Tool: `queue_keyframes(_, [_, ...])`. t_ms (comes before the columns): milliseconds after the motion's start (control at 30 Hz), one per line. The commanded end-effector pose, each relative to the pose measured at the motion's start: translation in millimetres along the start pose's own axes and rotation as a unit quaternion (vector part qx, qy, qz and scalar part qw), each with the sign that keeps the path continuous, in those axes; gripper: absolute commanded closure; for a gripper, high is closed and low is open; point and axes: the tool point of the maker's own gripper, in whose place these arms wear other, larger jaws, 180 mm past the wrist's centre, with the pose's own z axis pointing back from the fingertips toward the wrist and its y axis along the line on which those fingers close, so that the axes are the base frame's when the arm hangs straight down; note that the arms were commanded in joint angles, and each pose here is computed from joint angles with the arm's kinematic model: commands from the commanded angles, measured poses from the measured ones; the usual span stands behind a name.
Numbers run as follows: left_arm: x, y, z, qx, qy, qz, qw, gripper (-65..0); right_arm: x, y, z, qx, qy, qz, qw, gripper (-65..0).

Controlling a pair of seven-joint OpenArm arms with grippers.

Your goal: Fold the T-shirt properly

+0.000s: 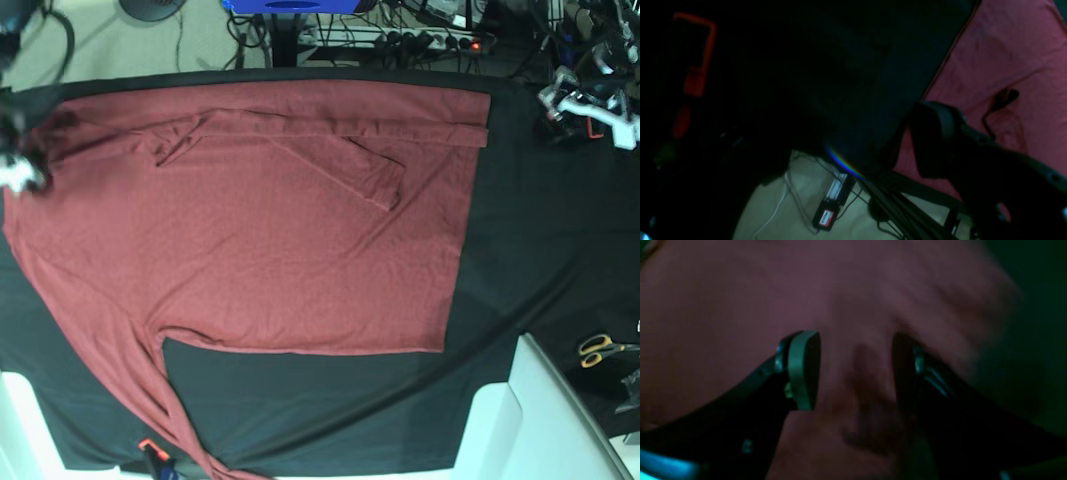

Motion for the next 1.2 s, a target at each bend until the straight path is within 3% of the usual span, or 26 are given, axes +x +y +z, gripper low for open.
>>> queue_keyframes(0, [12.4, -17.8, -1.8, -0.027, -0.015, -0.021, 0.999, -51.7, 27.6, -2.2, 6.4, -0.004, -0.029, 0.019, 0.9994, -32.1])
queue_keyframes(300, [19.2, -110.1, -31.8, -0.130, -0.006, -0.088, 0.988, -51.7, 79.7, 32.9, -6.9, 0.011, -0.067, 0.024, 0.9974, -32.1])
queue_keyframes(433, [28.2, -128.4, -39.3, -0.150, -0.009, -0.105, 0.983, -51.7, 121.1, 49.6, -15.9, -0.022, -0.075, 0.121, 0.9895, -32.6])
queue_keyframes(500, [36.9, -139.7, -43.5, -0.168, -0.005, -0.142, 0.976, -51.7, 143.6, 55.0, -29.2, -0.048, -0.079, 0.157, 0.9833, -32.7])
queue_keyframes(633, [48.4, -160.0, -66.9, -0.195, 0.018, -0.182, 0.964, -51.7, 180.6, 46.5, -54.6, -0.089, -0.092, 0.171, 0.9769, -32.9])
queue_keyframes(733, [52.6, -173.4, -89.2, -0.208, 0.035, -0.175, 0.962, -51.7, 183.5, 44.7, -80.3, -0.087, -0.078, 0.169, 0.9786, -32.9])
queue_keyframes(900, [37.9, -201.7, -103.7, -0.233, 0.068, -0.200, 0.949, -51.7, 155.5, 36.1, -111.9, -0.089, -0.069, 0.177, 0.9778, -32.9])
queue_keyframes(1033, [29.9, -202.4, -98.3, -0.236, 0.070, -0.206, 0.947, -51.7, 139.8, -0.6, -107.2, -0.139, -0.073, 0.173, 0.9722, -32.9])
queue_keyframes(1167, [24.0, -195.6, -98.0, -0.231, 0.078, -0.205, 0.948, -51.7, 123.1, -22.4, -102.7, -0.159, -0.075, 0.180, 0.9678, -32.9])
